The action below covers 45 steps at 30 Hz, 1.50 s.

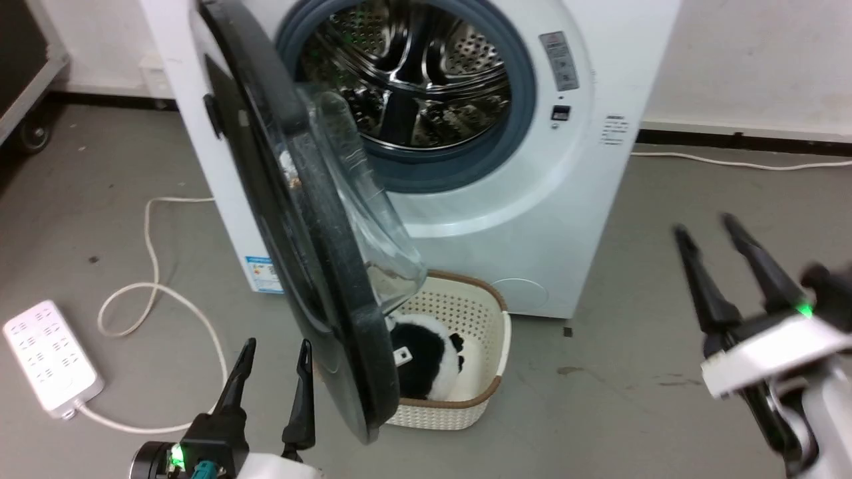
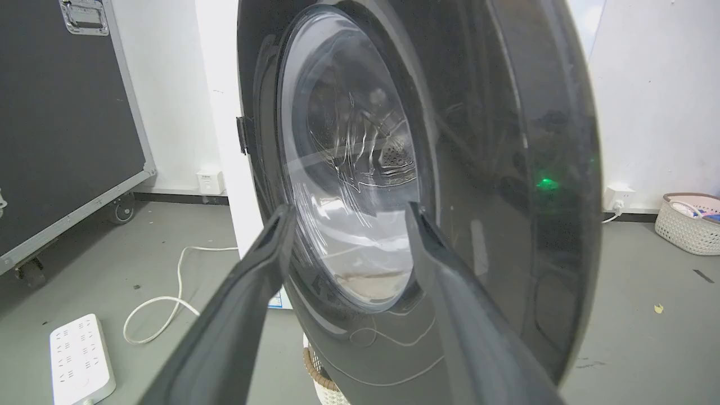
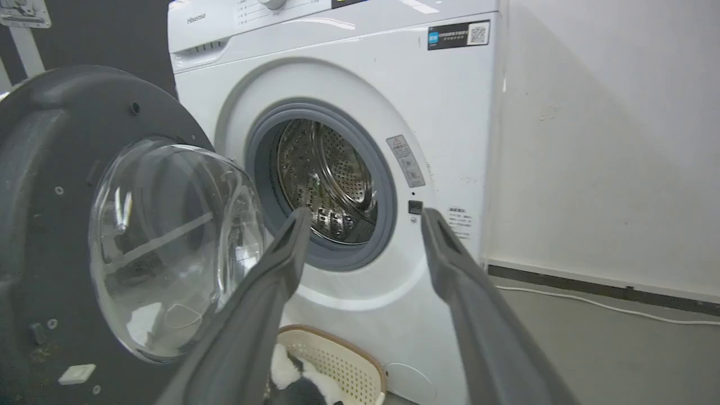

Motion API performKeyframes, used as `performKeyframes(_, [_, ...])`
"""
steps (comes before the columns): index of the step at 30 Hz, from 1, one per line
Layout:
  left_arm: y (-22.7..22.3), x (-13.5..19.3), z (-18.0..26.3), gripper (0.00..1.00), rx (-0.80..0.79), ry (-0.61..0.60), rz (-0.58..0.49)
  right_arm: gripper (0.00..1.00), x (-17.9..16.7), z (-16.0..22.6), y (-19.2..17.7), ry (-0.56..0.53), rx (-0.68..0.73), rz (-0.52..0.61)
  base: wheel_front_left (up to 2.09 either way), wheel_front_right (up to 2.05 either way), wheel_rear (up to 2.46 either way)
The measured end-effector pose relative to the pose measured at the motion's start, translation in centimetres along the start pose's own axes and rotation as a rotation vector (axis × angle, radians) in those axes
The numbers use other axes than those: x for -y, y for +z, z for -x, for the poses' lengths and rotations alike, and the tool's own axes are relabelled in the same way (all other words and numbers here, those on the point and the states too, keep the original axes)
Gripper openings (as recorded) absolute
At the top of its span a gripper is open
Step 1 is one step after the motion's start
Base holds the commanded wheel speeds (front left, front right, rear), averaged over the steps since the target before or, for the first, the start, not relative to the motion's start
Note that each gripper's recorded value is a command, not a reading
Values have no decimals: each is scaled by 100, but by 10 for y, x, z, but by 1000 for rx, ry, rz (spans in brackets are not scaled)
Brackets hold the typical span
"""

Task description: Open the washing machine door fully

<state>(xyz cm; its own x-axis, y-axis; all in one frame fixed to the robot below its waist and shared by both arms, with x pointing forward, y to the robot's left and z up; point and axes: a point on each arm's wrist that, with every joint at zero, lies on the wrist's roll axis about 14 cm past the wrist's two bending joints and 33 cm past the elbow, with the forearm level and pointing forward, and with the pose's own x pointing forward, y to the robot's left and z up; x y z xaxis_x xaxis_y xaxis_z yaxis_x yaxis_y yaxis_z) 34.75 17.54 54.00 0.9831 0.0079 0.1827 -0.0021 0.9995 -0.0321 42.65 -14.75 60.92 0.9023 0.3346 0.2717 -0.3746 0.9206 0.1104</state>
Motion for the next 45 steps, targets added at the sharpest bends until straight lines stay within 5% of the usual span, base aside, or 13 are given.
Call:
performKeyframes(5, [2,9,-2,100,7,-33,6,100,10,40,2,-123,40,134,0,0,0])
performKeyframes(14, [-7,14,-1,100,-20,-55,9,100,-1,98,-33,-245,-66,169,0,0,0])
performKeyframes(31, [-22,9,6,100,-69,-37,6,100,-3,107,-52,-262,-118,115,0,0,0])
performKeyframes(32, [-22,10,6,74,-69,-37,6,100,-3,107,-52,-263,-117,111,0,0,0])
performKeyframes(34, [-21,10,6,0,-66,-38,6,100,-3,107,-52,-265,-114,103,0,0,0])
performKeyframes(45, [54,-20,-16,0,174,74,10,100,-3,106,-52,-267,-109,90,0,0,0])
